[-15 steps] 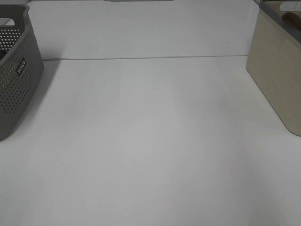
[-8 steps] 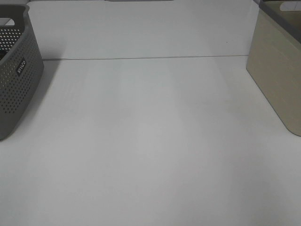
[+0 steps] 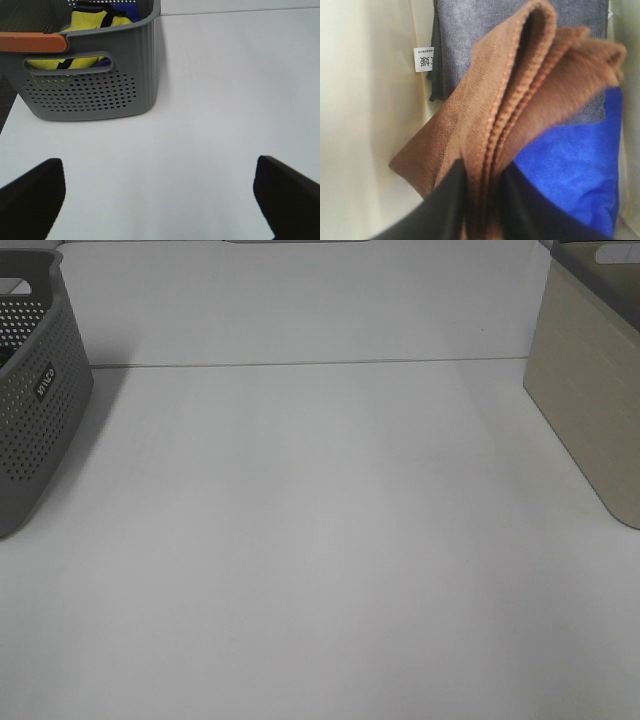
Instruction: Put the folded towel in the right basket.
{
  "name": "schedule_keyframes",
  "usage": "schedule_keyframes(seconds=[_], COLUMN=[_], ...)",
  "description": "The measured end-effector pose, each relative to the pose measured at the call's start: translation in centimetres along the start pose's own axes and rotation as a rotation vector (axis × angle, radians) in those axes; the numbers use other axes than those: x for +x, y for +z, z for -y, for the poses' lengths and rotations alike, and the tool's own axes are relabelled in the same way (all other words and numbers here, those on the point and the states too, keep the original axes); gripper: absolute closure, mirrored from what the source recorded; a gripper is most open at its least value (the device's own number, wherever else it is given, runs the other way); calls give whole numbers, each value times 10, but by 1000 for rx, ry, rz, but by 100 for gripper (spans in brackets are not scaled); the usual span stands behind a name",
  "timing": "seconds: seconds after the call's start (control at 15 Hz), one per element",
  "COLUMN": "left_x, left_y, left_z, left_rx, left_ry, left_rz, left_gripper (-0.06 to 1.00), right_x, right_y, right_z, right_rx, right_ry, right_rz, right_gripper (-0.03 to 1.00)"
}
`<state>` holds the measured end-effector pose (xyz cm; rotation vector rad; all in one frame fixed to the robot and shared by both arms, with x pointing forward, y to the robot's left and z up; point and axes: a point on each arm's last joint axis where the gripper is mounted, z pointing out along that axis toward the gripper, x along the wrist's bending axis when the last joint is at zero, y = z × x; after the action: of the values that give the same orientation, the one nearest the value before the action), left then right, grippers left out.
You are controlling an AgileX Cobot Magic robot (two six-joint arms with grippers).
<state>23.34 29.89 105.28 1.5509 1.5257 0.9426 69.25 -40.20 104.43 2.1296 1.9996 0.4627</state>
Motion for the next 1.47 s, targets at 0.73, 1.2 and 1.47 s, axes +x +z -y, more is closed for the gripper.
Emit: schedule_keyframes(seconds=[0.73,1.2,1.47], left_x=[0,0,0], left_y=[0,0,0], left_z=[0,0,0], left_rx=[0,0,0], left_ry=[0,0,0], left_rz=[0,0,0], left_gripper=[-3,-3,-3], right_x=[43,123,122], right_y=[-105,-165,-181], right_z=[4,26,79], right_rx=[-229,-331,-276], right_ry=[0,-148,-133], right_rz=[-88,-124,-96], right_gripper=[21,21,21])
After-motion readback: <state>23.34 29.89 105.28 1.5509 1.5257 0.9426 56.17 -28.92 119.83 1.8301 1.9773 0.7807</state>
